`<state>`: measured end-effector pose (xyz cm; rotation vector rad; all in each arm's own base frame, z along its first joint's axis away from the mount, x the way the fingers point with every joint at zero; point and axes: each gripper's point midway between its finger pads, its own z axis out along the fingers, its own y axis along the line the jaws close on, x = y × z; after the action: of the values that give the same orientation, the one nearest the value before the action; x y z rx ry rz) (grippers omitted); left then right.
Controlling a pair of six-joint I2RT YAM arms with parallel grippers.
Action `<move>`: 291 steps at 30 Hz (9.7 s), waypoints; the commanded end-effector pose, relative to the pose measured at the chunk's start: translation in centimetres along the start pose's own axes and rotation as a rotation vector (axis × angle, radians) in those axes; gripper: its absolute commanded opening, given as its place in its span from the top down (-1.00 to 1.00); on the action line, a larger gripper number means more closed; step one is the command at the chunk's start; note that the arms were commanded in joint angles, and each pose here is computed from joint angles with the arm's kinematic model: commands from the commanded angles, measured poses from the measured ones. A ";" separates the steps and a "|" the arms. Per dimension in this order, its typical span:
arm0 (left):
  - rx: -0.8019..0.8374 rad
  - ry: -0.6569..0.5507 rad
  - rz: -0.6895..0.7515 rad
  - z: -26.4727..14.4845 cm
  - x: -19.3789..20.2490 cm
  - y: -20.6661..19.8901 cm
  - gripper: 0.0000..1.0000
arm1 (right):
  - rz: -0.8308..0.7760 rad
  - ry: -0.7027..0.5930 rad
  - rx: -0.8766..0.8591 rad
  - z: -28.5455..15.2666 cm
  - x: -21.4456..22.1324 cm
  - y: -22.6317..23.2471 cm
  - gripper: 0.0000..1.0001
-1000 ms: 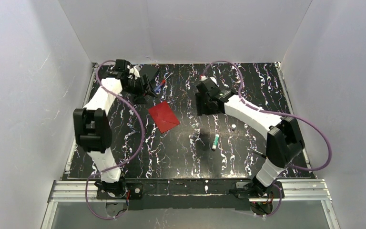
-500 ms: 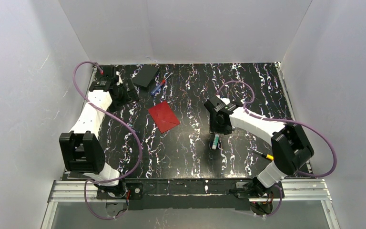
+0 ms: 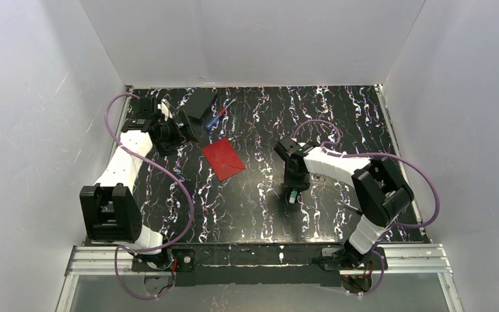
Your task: Place the letter into the envelope and seal it
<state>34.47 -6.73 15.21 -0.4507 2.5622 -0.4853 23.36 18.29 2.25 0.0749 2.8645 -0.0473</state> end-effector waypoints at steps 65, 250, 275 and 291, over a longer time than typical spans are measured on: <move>1.195 0.100 0.569 -5.8 7.6 -24.8 1.00 | 0.129 -0.589 -0.989 -25.3 -16.8 12.4 -0.28; 1.453 0.172 0.840 -16.9 9.5 -25.6 1.00 | -0.899 -0.705 -1.721 -36.9 -6.3 14.6 0.97; 0.938 -0.170 0.790 -8.2 4.1 -24.2 1.00 | 0.017 -0.671 -0.894 -26.0 -20.1 15.0 -0.12; 1.083 -0.017 0.811 -10.8 6.4 -24.8 1.00 | -0.319 -0.766 -1.289 -32.1 -16.9 15.9 0.97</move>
<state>32.61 -27.34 28.30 0.7294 1.9385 -1.1604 34.41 34.80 31.98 -0.2676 1.9672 1.1521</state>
